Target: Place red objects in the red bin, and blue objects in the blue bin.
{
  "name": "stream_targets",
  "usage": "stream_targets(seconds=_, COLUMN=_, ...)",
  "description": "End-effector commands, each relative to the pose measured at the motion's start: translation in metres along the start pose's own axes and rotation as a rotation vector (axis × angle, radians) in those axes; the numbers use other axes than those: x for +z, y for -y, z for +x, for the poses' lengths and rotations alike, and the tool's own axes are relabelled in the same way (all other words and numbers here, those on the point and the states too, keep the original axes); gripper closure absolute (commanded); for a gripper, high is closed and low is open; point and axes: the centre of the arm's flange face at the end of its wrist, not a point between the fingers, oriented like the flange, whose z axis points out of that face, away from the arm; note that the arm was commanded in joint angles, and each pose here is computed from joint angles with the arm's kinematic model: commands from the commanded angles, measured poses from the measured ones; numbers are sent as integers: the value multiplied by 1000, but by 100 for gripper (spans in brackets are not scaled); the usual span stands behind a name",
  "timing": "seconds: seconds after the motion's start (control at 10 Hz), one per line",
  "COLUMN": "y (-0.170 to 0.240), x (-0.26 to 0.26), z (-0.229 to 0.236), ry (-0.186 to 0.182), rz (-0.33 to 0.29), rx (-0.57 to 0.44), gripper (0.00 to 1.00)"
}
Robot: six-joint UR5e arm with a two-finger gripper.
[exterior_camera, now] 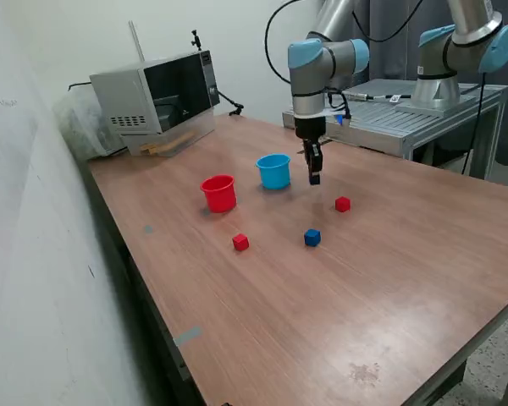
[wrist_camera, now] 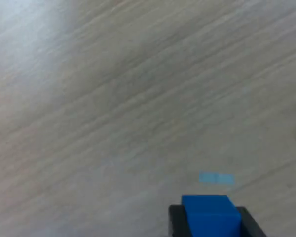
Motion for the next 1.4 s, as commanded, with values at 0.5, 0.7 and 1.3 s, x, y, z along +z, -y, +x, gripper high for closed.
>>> stream_targets(seconds=0.5, y=-37, x=-105, z=-59, ry=-13, rz=-112, rx=-108, gripper=100)
stream_targets(seconds=0.7, y=-43, x=-105, z=-69, ry=-11, rz=-112, rx=-88, gripper=100)
stream_targets(seconds=1.3, y=-60, x=-80, z=-91, ry=0, rz=-77, rx=-56, gripper=100)
